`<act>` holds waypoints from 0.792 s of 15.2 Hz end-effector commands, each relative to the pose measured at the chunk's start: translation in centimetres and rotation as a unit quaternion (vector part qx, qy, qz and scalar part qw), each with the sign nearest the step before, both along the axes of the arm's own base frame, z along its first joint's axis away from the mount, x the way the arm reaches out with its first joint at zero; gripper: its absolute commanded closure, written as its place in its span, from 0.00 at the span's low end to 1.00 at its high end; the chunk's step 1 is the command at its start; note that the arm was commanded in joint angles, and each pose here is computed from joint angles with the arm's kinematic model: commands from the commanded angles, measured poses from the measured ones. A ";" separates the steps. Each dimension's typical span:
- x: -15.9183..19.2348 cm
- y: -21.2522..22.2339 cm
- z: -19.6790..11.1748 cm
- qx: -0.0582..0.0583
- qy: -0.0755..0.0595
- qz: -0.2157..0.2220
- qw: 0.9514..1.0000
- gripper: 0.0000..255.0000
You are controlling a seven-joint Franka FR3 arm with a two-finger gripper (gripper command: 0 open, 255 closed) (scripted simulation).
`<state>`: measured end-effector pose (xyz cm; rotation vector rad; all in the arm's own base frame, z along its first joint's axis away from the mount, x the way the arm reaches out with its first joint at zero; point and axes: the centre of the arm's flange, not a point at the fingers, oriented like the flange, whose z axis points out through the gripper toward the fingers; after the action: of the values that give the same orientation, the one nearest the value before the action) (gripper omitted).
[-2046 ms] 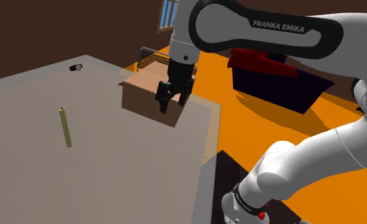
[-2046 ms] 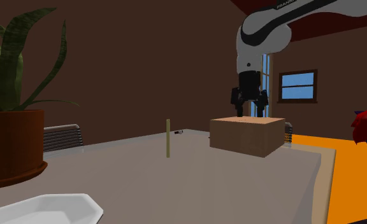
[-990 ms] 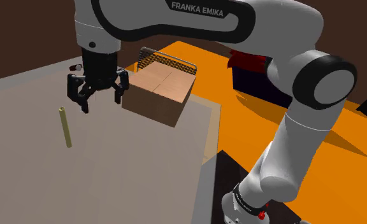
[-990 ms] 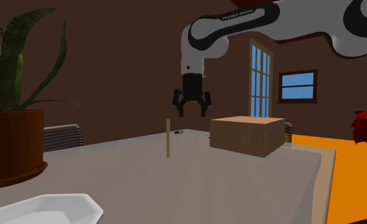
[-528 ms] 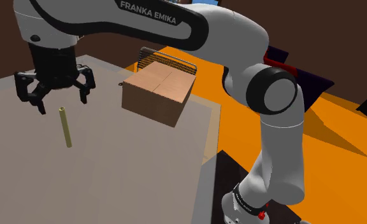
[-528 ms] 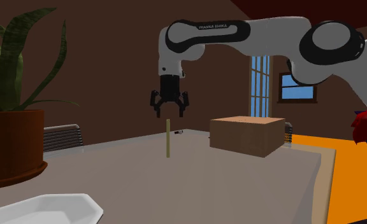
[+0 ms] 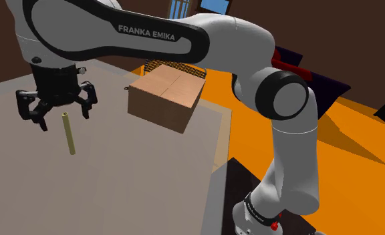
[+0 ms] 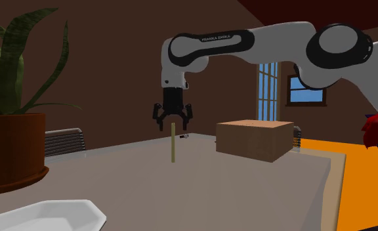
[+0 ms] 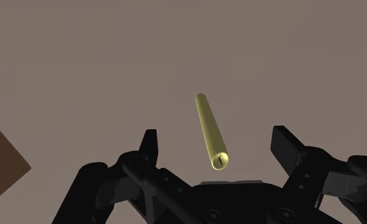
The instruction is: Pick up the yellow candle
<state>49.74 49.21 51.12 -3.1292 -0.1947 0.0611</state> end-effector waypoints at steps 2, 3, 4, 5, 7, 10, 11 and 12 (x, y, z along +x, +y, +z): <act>-0.1 -0.1 -0.3 0.000 0.000 0.000 1.000 1.00; -0.1 -0.1 -0.4 0.000 0.000 0.000 1.000 1.00; -0.1 -0.1 -0.4 0.000 0.000 0.000 1.000 1.00; -0.1 -0.1 -0.4 0.000 0.000 0.000 1.000 1.00; -0.1 -0.1 -0.4 0.000 0.000 0.000 1.000 1.00; -0.1 -0.1 -0.4 0.000 0.000 0.000 1.000 1.00; -0.1 0.0 -0.4 0.000 0.000 0.000 1.000 1.00; -0.1 0.0 0.2 0.000 0.000 0.000 1.000 1.00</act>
<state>49.66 49.18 50.99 -3.1287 -0.1945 0.0602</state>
